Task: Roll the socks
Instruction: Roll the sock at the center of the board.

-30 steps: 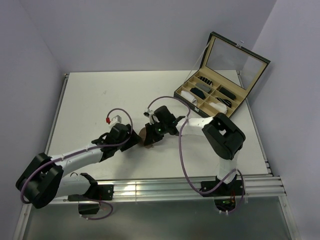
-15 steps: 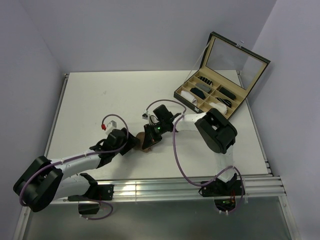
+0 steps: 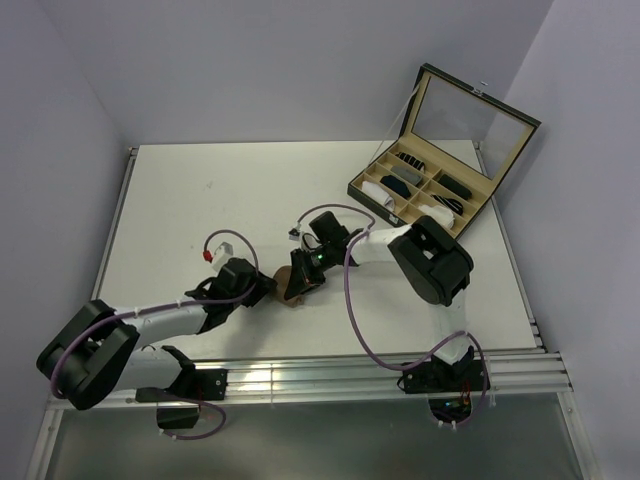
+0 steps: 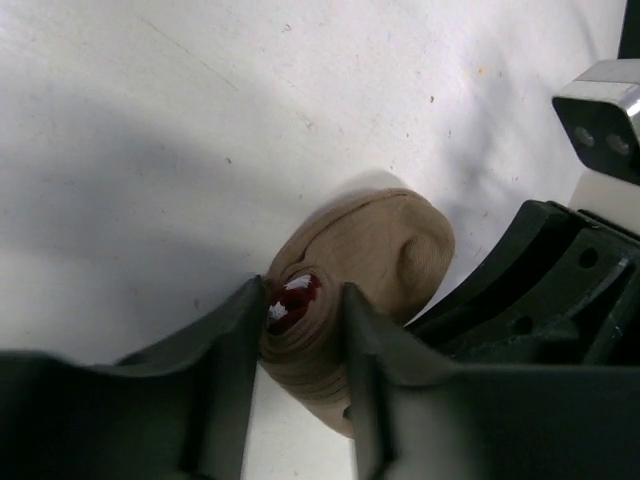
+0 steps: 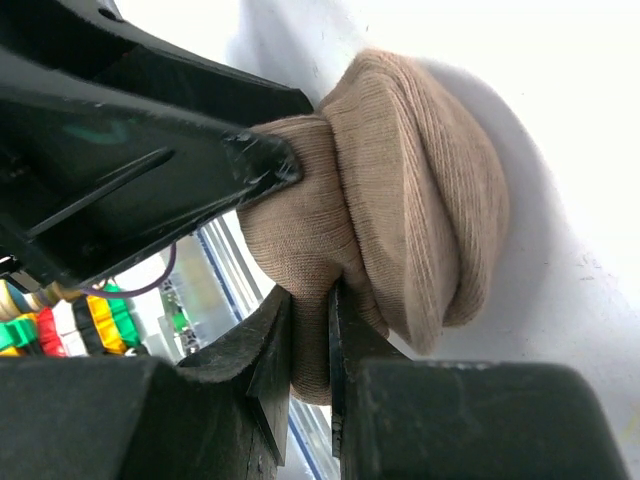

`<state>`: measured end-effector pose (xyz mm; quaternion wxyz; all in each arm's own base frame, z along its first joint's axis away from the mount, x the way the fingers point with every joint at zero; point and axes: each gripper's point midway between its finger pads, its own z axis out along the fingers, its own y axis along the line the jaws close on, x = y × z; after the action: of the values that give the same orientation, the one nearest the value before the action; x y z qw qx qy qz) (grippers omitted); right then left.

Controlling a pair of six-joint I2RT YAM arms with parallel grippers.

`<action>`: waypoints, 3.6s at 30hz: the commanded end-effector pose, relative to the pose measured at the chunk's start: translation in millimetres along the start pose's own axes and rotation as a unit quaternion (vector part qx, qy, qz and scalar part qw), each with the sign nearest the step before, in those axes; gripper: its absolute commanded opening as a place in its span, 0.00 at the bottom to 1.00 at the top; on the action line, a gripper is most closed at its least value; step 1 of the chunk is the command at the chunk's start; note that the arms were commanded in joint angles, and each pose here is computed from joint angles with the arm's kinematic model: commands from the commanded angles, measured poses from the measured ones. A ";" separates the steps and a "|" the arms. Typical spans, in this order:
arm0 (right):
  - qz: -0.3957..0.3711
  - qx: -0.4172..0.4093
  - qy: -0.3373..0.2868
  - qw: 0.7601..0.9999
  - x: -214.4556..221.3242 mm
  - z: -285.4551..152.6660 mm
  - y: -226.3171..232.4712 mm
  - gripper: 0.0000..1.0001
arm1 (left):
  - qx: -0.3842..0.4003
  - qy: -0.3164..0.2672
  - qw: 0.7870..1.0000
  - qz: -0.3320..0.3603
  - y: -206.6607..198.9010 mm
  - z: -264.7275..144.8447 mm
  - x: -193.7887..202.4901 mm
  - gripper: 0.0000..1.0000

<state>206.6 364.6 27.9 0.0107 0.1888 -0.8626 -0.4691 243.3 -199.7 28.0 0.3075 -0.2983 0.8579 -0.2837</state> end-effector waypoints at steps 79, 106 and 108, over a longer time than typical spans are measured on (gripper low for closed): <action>-0.125 0.183 -0.036 0.974 38.0 4.1 -26.7 0.00 | 0.016 -0.033 0.997 0.068 -33.1 -27.5 -27.8 0.69; 0.045 0.024 -0.004 0.999 33.2 14.4 -25.4 0.00 | -0.028 -0.009 1.000 0.000 16.2 1.8 0.9 0.37; 0.034 0.034 -0.018 0.999 30.2 11.8 -26.8 0.06 | -0.035 -0.010 0.999 0.005 17.7 2.6 0.3 0.27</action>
<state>203.9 372.6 26.3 -0.0309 0.1757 -0.8537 -0.4892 244.5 -200.6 31.2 0.3117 -0.3084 0.8494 -0.2939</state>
